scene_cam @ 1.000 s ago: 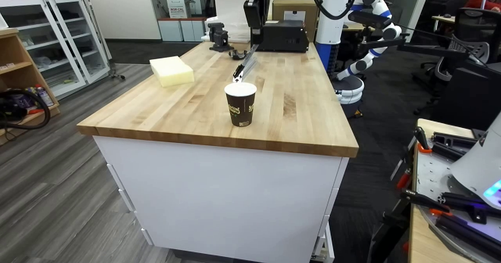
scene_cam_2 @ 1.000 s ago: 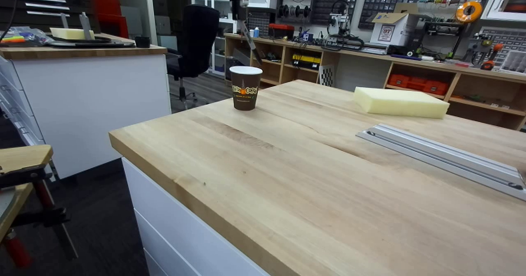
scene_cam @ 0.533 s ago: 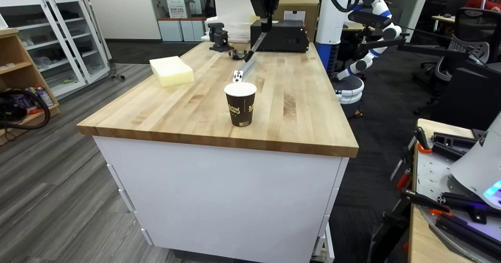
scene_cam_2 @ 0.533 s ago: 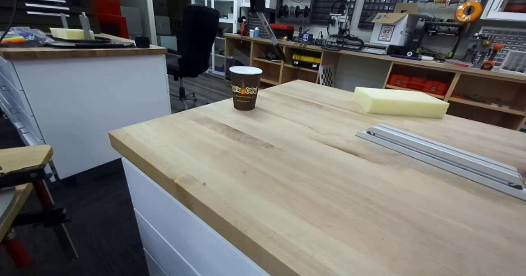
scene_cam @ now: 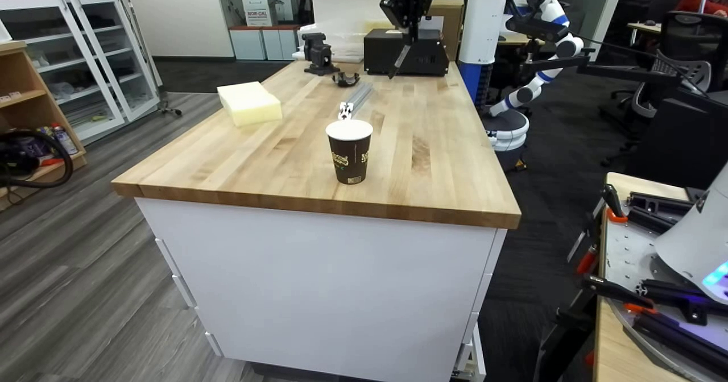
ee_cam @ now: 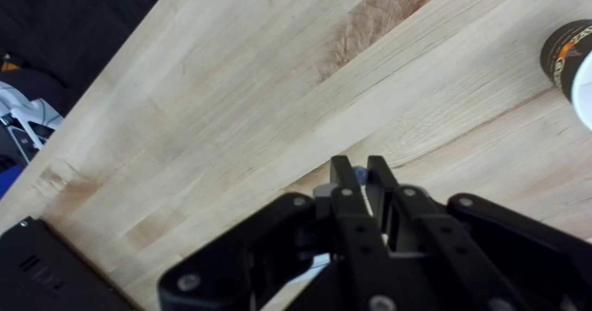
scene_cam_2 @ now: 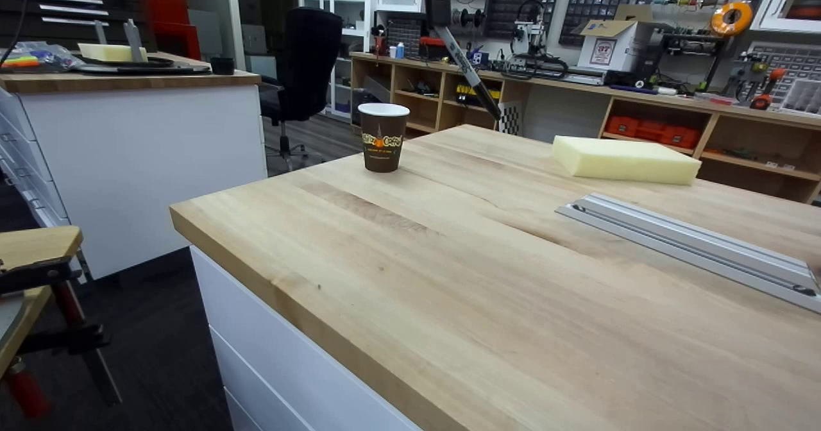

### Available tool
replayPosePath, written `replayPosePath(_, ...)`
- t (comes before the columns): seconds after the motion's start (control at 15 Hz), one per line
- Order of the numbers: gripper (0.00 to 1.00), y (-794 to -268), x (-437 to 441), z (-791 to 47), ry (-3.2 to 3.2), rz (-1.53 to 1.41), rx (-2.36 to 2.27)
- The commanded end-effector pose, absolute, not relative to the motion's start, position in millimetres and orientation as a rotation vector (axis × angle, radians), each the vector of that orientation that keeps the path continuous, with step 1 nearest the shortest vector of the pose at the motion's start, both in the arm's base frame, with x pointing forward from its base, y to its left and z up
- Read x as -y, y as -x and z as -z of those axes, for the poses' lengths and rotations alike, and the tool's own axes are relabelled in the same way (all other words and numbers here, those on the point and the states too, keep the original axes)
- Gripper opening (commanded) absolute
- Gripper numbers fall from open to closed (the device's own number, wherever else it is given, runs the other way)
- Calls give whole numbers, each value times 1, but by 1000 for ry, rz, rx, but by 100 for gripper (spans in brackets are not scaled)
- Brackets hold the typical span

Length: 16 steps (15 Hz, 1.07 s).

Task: Take the marker out of the brown cup and place it on the table

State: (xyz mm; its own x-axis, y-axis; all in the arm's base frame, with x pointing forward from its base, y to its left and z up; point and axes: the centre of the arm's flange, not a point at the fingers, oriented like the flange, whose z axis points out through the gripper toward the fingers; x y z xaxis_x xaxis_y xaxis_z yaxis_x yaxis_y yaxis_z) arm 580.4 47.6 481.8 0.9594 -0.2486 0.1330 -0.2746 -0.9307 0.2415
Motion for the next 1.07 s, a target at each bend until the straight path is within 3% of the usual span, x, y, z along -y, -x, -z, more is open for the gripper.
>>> replayPosePath(0.0, 6, -574, -41, -483, -2785, -103, 582)
replayPosePath(0.07, 15, -574, -40, -482, -2781, -92, 621)
replayPosePath(0.13, 37, -574, -39, -482, -2784, -81, 660)
replayPosePath(0.27, 41, -572, -38, -483, -2793, -76, 703)
replayPosePath(0.67, 79, -568, -40, -494, -2838, -196, 702)
replayPosePath(0.73, 60, -578, -41, -485, -2818, -148, 663)
replayPosePath(0.93, 79, -578, -42, -489, -2824, -170, 664)
replayPosePath(1.0, 79, -578, -42, -489, -2825, -171, 665)
